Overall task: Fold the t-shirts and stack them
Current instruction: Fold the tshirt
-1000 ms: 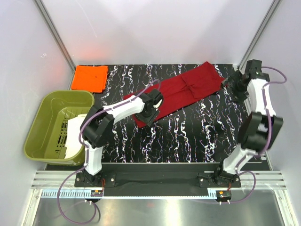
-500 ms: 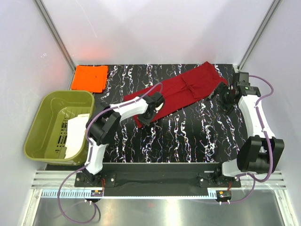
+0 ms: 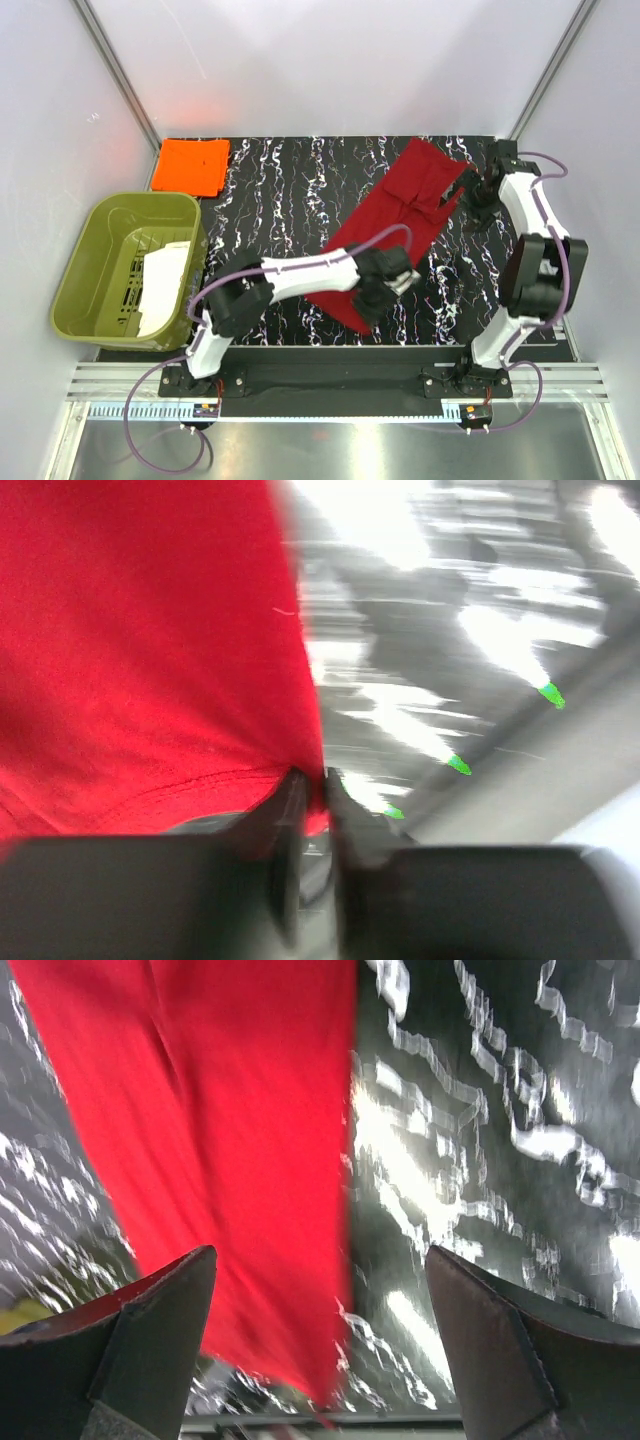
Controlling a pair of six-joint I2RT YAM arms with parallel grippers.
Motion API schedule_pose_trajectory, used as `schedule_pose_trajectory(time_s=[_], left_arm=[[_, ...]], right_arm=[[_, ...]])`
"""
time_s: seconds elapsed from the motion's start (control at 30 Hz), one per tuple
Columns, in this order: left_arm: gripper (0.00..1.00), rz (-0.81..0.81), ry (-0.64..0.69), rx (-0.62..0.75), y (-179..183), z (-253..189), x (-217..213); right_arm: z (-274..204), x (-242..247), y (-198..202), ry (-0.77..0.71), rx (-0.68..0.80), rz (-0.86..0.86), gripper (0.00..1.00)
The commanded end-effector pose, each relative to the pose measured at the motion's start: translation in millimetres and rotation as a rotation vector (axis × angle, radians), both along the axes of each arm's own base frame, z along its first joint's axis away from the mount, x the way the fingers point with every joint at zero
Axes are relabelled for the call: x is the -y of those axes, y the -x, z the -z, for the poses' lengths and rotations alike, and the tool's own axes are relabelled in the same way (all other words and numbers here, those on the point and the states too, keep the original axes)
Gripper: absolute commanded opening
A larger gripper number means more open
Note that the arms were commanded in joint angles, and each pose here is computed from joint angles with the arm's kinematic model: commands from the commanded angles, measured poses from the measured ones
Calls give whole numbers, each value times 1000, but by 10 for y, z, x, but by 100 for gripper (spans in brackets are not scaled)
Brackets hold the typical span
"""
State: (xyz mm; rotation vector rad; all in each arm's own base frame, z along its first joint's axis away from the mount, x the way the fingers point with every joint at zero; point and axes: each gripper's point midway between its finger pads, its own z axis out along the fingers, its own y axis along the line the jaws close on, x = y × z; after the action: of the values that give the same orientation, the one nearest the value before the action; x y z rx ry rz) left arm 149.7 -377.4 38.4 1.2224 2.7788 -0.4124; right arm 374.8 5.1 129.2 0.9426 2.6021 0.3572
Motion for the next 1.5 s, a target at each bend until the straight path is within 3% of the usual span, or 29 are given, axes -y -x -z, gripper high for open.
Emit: schedule_pose_trajectory(time_s=[0.0, 0.03, 0.07, 0.17, 0.37, 0.47, 0.57, 0.67, 0.83, 1.07, 1.27, 1.43, 1.47], left_arm=[[35, 61, 183, -166, 501, -421, 511], [44, 101, 223, -201, 620, -523, 569], [73, 113, 247, -206, 632, -597, 587], [79, 102, 335, -131, 477, -1004, 560], [73, -206, 402, 38, -481, -1390, -182], [66, -380, 361, 99, -889, -1238, -715], [68, -482, 290, 107, -1107, -956, -1114], [75, -537, 228, 81, -1203, -670, -1376], [79, -614, 211, 13, -1264, -334, -1631], [81, -593, 323, -79, -1280, -190, -1527], [81, -586, 392, -164, -1231, -78, -1370], [70, -628, 365, -256, -1079, 107, -1371], [61, -644, 350, -279, -1014, 165, -1394]], right_arm=[[-132, 358, -409, 66, 68, 61, 93], [-122, 448, -475, 71, 70, 72, 93], [-85, 610, -606, 74, 73, 101, 93], [70, 844, -844, 92, 76, 112, 93], [107, 1087, -1496, 117, 193, 79, 93], [196, 1129, -1757, 111, 251, 70, 91], [307, 1181, -1939, 99, 281, 71, 82], [450, 1153, -2077, 50, 311, 68, 73], [673, 1106, -2216, -5, 326, 79, 71], [897, 1109, -2416, -50, 334, 108, 72], [1038, 1007, -2616, -109, 341, 115, 60], [1119, 925, -2752, -125, 358, 126, 44], [1106, 892, -2782, -127, 365, 125, 42]])
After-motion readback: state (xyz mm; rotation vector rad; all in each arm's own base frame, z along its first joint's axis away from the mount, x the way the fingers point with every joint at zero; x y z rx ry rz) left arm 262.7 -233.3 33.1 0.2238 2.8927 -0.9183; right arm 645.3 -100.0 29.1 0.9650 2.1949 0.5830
